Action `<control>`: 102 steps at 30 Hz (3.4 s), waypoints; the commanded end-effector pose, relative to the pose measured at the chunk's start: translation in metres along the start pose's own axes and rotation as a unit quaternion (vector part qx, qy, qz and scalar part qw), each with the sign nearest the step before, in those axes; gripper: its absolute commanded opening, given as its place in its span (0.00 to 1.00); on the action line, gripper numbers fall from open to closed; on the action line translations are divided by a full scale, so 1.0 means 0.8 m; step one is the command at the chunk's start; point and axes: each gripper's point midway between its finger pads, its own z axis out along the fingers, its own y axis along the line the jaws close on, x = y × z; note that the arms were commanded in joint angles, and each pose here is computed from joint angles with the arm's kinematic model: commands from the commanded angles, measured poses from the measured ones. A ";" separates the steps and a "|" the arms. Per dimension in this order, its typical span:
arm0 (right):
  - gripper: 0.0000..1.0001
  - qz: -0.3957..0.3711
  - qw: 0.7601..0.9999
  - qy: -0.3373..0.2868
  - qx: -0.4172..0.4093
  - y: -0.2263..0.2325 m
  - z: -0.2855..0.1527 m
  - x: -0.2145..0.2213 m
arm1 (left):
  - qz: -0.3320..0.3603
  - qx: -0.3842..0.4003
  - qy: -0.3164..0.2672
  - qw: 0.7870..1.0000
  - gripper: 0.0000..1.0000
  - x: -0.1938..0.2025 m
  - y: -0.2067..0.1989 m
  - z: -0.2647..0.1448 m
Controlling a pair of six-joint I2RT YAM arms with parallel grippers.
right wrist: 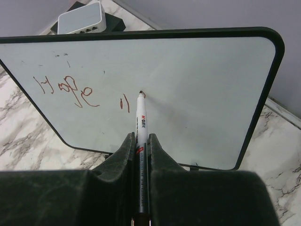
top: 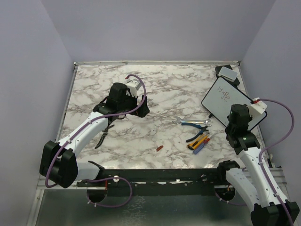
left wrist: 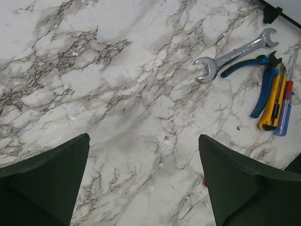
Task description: Write a sentence on the whiteboard
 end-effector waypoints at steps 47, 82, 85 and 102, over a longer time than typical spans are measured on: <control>0.00 0.023 0.998 0.014 -0.064 0.012 -0.020 0.003 | 0.012 0.014 -0.011 1.000 0.99 -0.004 -0.010 -0.006; 0.00 -0.006 1.000 -0.001 -0.023 0.018 0.011 0.002 | 0.011 0.009 -0.004 1.000 0.99 0.001 -0.006 -0.001; 0.00 -0.007 1.000 -0.002 -0.022 0.018 0.012 0.001 | 0.011 0.009 -0.005 1.000 0.99 0.000 -0.006 -0.002; 0.00 -0.013 1.000 0.002 -0.022 0.021 0.016 0.006 | 0.013 0.010 -0.008 1.000 0.99 -0.002 -0.007 -0.004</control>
